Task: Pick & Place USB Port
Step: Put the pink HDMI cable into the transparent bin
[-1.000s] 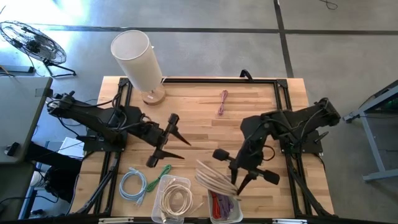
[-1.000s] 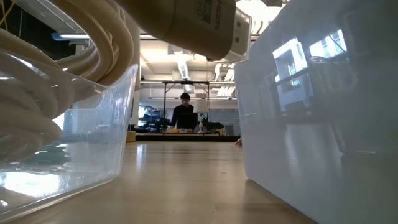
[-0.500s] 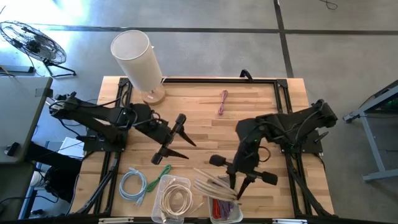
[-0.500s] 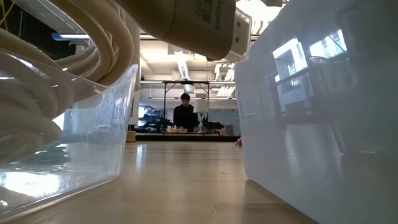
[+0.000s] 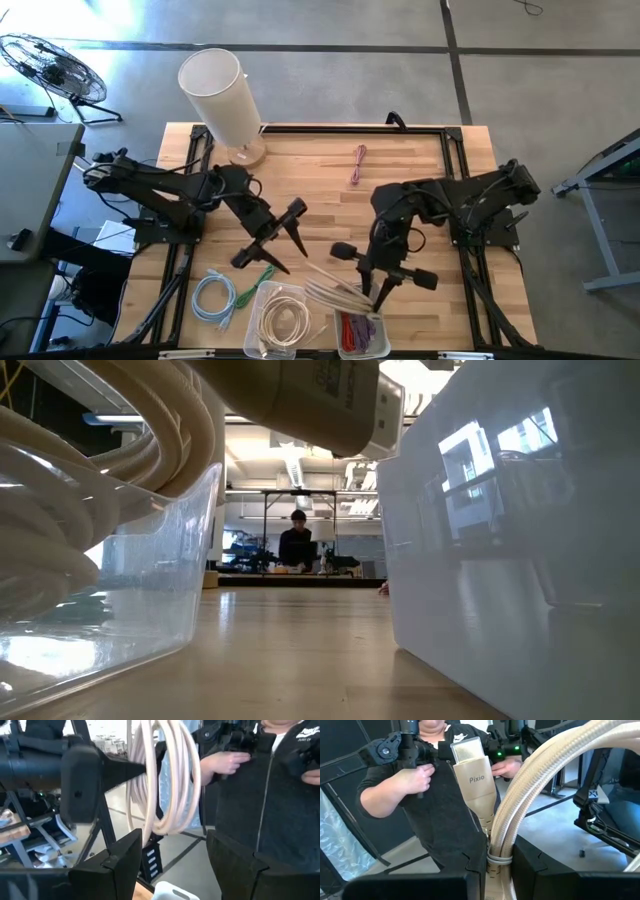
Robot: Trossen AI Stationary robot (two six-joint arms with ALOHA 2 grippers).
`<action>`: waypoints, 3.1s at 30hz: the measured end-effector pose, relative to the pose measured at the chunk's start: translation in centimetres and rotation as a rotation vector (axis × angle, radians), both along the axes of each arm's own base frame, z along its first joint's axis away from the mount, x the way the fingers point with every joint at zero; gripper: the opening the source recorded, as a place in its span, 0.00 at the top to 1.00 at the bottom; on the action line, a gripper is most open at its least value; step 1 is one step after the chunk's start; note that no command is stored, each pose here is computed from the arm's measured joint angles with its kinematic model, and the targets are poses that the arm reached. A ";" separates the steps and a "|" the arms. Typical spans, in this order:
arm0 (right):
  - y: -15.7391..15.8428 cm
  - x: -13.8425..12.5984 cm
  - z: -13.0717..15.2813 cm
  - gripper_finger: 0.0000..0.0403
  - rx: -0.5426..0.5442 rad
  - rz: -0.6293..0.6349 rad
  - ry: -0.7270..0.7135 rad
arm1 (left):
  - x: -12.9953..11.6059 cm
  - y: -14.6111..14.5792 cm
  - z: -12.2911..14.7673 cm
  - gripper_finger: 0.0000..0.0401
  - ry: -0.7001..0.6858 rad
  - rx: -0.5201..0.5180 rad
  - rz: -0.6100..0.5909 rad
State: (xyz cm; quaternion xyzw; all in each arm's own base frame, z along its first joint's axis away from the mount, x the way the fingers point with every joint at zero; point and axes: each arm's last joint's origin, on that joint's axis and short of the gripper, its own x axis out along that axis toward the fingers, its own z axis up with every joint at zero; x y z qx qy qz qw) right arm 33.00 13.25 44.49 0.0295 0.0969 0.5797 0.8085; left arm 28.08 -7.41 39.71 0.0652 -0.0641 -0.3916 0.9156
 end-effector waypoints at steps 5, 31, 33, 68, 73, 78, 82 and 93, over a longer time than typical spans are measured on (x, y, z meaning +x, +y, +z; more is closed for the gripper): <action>-0.1 0.0 0.2 0.88 0.010 0.010 -0.018 | 0.3 0.6 -0.2 0.46 0.008 0.002 0.019; -2.5 1.8 -0.8 0.88 0.031 0.006 0.046 | 0.4 1.7 0.4 0.46 -0.055 -0.017 -0.048; -3.1 2.0 -0.8 0.88 0.032 -0.007 0.048 | 0.5 1.7 0.4 0.46 -0.051 -0.020 -0.049; -7.8 2.6 -1.9 0.85 0.001 -0.153 0.167 | 2.3 1.7 -0.9 0.98 -0.114 0.072 0.069; -8.0 2.7 -1.8 0.68 0.034 -0.205 0.260 | 2.1 2.0 -1.0 0.98 -0.074 0.079 0.175; -8.2 2.2 -1.3 0.58 0.032 -0.239 0.241 | 1.2 1.5 -0.4 0.99 -0.062 0.074 0.218; -9.3 0.9 0.0 0.57 0.015 -0.317 0.175 | -0.4 0.8 0.3 0.99 -0.049 0.092 0.291; -14.3 -5.0 2.1 0.56 -0.237 -0.903 0.164 | -7.0 -2.6 1.0 0.99 0.205 0.231 0.452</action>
